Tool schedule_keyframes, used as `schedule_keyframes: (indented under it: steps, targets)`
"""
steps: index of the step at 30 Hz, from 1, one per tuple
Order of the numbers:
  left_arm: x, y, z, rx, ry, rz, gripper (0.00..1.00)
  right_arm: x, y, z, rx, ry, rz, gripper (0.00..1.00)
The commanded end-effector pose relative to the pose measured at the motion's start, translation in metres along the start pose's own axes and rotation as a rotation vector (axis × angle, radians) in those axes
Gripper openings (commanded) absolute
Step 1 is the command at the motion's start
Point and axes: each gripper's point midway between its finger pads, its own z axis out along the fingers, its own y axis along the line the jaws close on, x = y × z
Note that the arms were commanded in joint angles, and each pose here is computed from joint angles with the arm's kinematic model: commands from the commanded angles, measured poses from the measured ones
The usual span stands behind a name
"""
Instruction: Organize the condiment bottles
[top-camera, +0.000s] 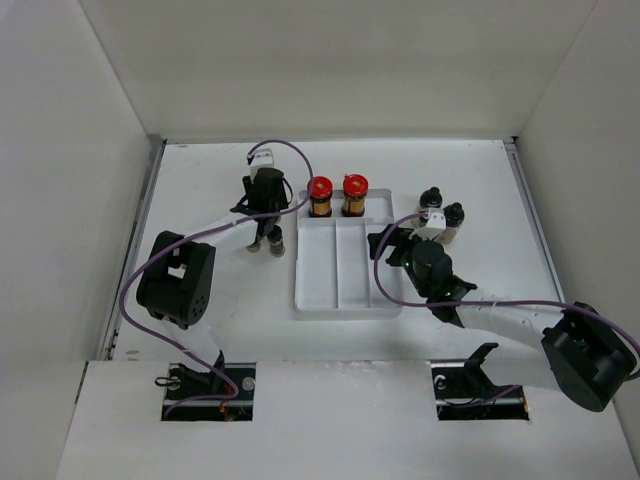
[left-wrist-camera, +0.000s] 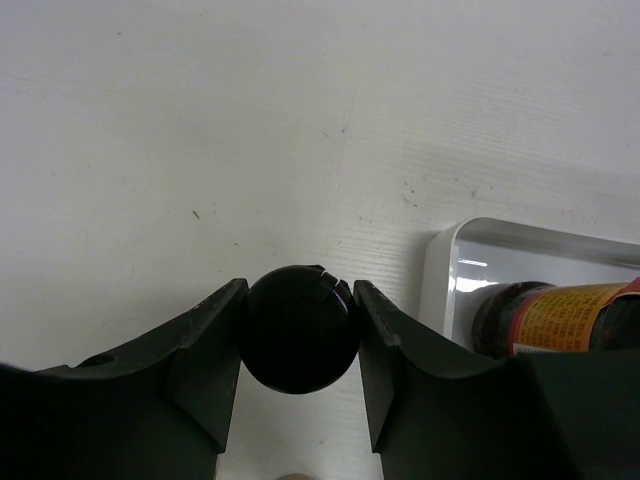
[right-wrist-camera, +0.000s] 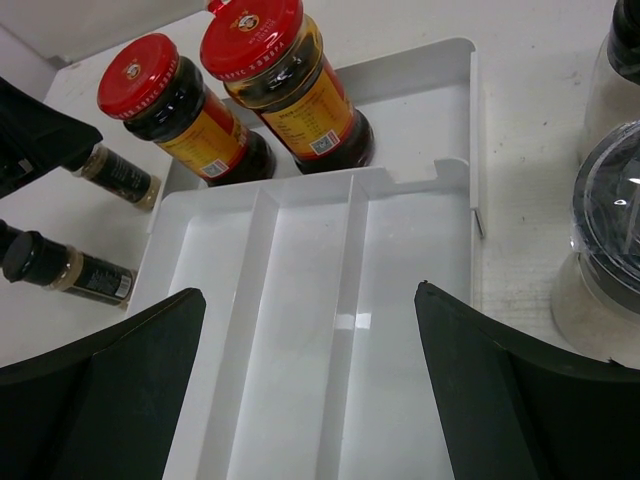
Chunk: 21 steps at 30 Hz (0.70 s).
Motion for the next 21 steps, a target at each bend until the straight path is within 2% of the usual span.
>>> schedule_keyframes:
  steps: [1,10,17,21]
  targets:
    - [-0.055,-0.013,-0.014,0.039,-0.141,-0.052,0.31,-0.025,0.021,0.006,-0.054,-0.070,0.030,0.93]
    - [-0.103,-0.033,-0.075,0.105,-0.289,-0.061,0.31,-0.026,0.022,0.006,-0.058,-0.069,0.031,0.93]
    - [-0.081,-0.044,-0.121,0.182,-0.286,-0.046,0.31,-0.027,0.022,0.004,-0.061,-0.074,0.035,0.93]
    - [-0.051,-0.067,-0.140,0.266,-0.233,-0.033,0.31,-0.026,0.022,0.004,-0.060,-0.072,0.033,0.93]
